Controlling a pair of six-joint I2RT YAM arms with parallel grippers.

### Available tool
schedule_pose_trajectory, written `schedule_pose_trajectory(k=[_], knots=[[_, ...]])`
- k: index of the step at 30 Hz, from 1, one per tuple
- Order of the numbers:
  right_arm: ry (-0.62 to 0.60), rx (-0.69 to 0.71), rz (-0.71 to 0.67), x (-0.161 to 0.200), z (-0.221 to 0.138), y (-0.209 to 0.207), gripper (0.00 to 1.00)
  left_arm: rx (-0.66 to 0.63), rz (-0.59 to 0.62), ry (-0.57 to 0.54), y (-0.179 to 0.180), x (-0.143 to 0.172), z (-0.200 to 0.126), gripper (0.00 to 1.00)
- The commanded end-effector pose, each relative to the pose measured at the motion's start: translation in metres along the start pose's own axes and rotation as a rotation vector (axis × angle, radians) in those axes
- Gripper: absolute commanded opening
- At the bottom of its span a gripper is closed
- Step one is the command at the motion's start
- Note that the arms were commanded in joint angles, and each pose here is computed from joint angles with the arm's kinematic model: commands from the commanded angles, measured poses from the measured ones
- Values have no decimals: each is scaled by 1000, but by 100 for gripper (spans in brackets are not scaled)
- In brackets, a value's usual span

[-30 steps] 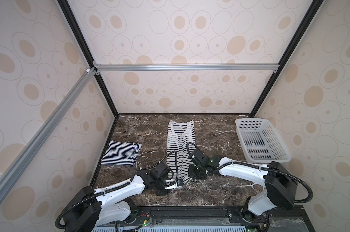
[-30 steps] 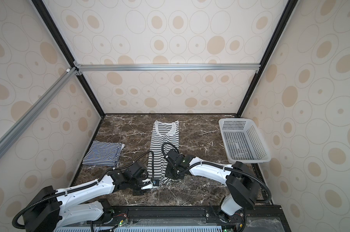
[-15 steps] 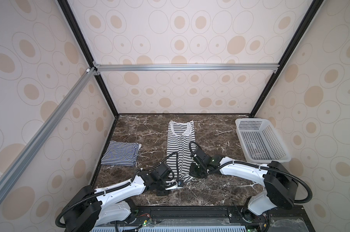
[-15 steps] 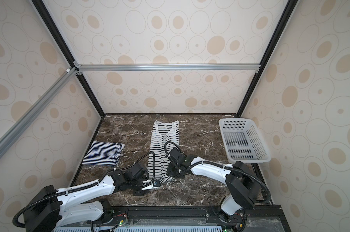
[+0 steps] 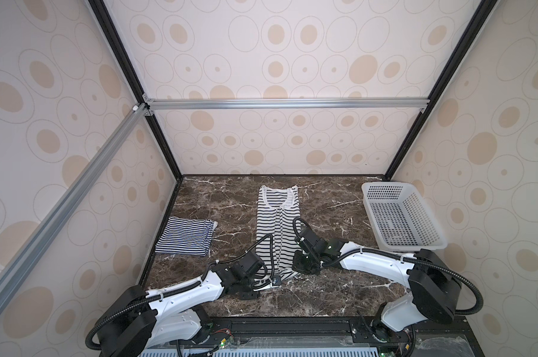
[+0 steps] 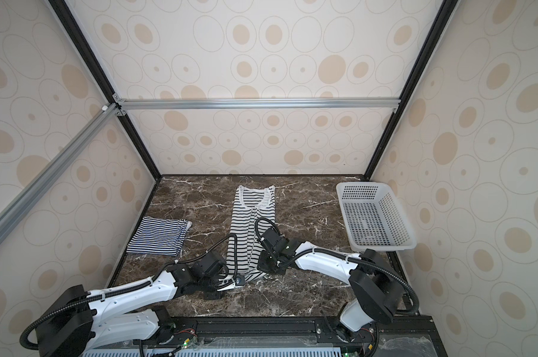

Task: Fold and stack tank tops
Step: Fold the tank top at the top-center of the table.

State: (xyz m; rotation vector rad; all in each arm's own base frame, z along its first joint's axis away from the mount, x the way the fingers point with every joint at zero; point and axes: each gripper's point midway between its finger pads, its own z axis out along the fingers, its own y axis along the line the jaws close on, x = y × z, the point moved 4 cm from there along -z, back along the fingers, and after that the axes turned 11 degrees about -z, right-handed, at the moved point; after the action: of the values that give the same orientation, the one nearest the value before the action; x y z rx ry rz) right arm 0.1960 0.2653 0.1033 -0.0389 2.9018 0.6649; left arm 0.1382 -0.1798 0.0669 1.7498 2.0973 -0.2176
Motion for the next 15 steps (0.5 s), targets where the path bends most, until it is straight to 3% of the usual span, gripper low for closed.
schedule_pose_trajectory(k=[1, 7, 15], knots=[[14, 2, -6, 6, -9, -6, 0, 63, 36, -47, -5, -18, -17, 8], [2, -26, -22, 10, -33, -1, 0, 57, 49, -82, 0, -36, -41, 8], [-91, -31, -51, -18, -64, 14, 0, -272, 43, -57, 59, -63, -58, 9]])
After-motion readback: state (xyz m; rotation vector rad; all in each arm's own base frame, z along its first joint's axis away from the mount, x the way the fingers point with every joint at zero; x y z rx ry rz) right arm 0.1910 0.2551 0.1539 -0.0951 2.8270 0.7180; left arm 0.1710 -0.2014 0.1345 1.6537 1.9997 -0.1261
